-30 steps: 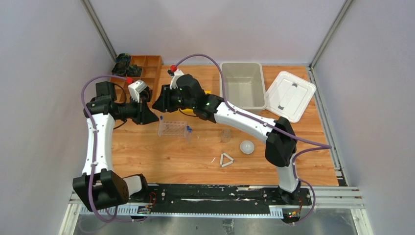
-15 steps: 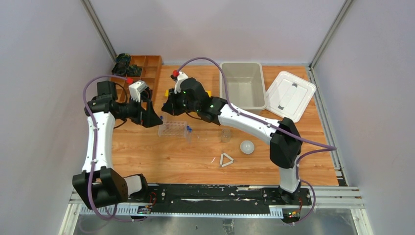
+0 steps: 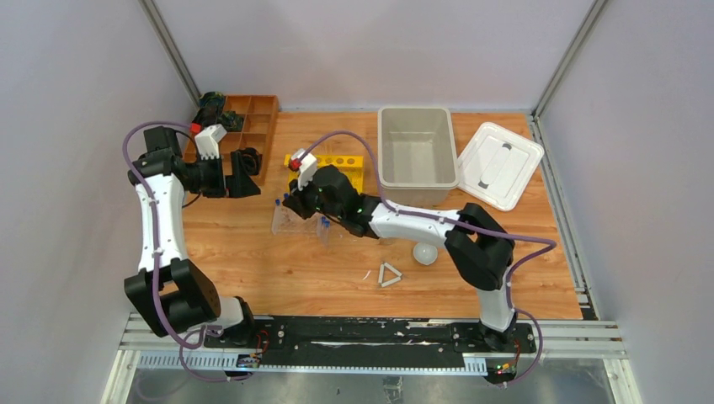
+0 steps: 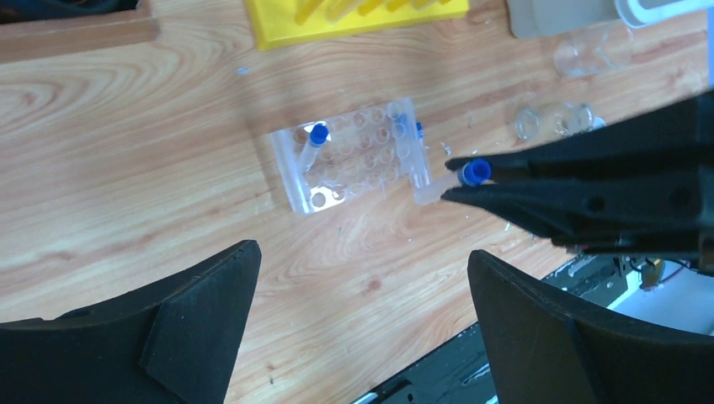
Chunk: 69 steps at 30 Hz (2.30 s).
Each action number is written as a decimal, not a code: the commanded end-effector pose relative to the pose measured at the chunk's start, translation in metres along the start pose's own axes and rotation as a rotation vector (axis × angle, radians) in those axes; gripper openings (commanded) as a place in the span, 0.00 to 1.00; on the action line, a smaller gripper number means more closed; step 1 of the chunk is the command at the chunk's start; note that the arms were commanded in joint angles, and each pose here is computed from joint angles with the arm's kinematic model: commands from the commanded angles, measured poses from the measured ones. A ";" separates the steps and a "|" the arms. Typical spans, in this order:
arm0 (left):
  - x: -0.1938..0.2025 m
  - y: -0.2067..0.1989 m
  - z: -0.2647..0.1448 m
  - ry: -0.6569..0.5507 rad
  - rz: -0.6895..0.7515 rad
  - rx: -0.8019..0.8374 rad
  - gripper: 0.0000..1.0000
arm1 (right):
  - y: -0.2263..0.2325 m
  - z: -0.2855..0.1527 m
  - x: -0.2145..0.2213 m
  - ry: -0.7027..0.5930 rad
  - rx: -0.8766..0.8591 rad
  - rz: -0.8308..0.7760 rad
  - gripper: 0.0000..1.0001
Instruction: Organize the chemistry lab equipment
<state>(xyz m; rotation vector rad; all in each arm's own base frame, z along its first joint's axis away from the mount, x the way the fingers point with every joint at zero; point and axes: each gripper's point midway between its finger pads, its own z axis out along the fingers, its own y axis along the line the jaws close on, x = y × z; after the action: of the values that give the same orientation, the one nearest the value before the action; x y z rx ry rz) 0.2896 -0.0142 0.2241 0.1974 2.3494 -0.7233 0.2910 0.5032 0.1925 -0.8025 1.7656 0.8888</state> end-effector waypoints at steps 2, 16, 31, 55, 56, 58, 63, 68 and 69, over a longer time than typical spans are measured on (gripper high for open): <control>-0.003 0.019 -0.005 0.001 -0.030 -0.070 1.00 | 0.035 0.026 -0.011 -0.133 -0.102 -0.175 0.00; 0.004 0.025 -0.003 0.012 -0.020 -0.073 1.00 | 0.036 0.069 0.025 -0.148 -0.109 -0.285 0.00; 0.009 0.025 -0.002 0.020 -0.009 -0.064 1.00 | 0.023 0.075 0.044 -0.150 -0.060 -0.289 0.00; 0.012 0.025 -0.003 0.020 0.006 -0.075 1.00 | 0.015 0.068 0.059 -0.170 -0.047 -0.218 0.00; 0.012 0.025 -0.003 0.021 0.008 -0.075 1.00 | 0.016 0.068 0.059 -0.174 -0.050 -0.210 0.00; 0.012 0.026 -0.003 0.022 0.006 -0.074 1.00 | 0.016 0.068 0.057 -0.182 -0.055 -0.200 0.00; 0.011 0.025 -0.003 0.020 0.003 -0.069 1.00 | 0.018 0.069 0.054 -0.194 -0.069 -0.192 0.00; 0.012 0.026 -0.002 0.024 0.006 -0.071 1.00 | 0.018 0.069 0.056 -0.198 -0.071 -0.187 0.00; 0.012 0.026 -0.002 0.025 0.005 -0.071 1.00 | 0.019 0.069 0.056 -0.198 -0.073 -0.185 0.00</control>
<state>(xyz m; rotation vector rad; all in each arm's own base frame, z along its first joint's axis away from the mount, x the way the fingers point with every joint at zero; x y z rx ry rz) 0.2883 0.0063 0.2040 0.1682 2.4056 -0.6528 0.2896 0.5634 0.1281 -0.9022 1.4824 0.8538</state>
